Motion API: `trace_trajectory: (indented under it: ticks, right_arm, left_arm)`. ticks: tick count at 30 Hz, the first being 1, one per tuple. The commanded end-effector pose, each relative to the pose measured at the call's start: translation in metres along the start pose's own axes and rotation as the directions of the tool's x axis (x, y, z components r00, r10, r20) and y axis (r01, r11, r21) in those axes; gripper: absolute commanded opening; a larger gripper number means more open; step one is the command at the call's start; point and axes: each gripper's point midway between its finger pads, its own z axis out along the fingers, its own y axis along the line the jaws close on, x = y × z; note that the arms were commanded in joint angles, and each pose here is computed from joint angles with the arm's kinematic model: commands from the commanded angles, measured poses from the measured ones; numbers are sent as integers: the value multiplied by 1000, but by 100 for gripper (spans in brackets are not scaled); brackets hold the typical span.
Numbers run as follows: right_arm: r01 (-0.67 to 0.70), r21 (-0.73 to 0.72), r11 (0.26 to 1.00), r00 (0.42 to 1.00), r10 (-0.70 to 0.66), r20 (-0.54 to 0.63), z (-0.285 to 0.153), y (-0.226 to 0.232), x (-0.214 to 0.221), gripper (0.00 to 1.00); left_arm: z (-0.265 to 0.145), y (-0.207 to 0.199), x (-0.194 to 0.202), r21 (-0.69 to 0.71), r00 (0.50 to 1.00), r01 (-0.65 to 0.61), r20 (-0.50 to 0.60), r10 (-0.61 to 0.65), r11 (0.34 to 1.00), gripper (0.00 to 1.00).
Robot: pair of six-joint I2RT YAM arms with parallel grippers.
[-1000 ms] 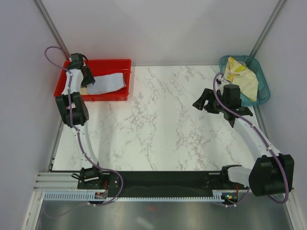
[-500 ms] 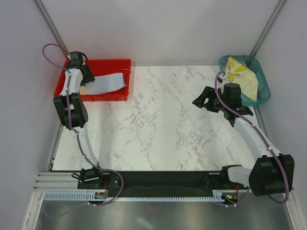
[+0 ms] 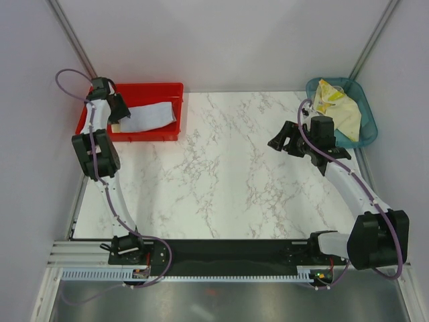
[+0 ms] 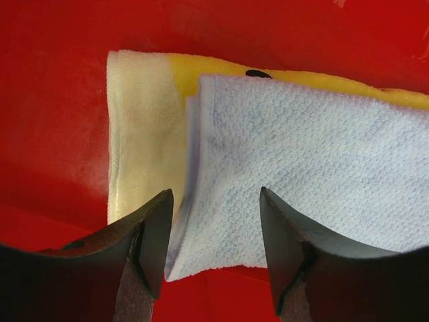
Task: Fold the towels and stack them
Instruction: Neatly place the folded towel into the bin
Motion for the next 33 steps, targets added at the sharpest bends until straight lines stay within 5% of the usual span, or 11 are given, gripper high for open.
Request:
trace_trajectory:
  ticks: [1, 10, 17, 21, 25, 33]
  right_arm:
    - [42, -16, 999, 998, -41, 56, 0, 9, -21, 79]
    - [45, -25, 999, 997, -43, 68, -2, 13, -25, 79]
    - [44, -23, 999, 997, -42, 69, -1, 13, -26, 78]
    - [40, -19, 999, 997, -39, 60, 2, 12, -23, 78]
    - [37, -27, 999, 998, -35, 58, 4, 14, -20, 78]
    - [39, -29, 999, 998, -38, 49, 8, 14, -16, 78]
  left_arm:
    - [3, 3, -12, -11, 999, -11, 36, 12, 1000, 62]
    - [23, -10, -2, 79, 1000, -13, -6, 13, 997, 57]
    - [10, -25, -12, 130, 999, -48, 21, 45, 990, 25]
    - [-12, -25, -32, 121, 995, -65, 82, 55, 991, 26]
    - [-23, -25, -40, 109, 992, -78, 107, 67, 991, 4]
    - [-47, -14, -62, 39, 981, -64, 187, 56, 997, 2]
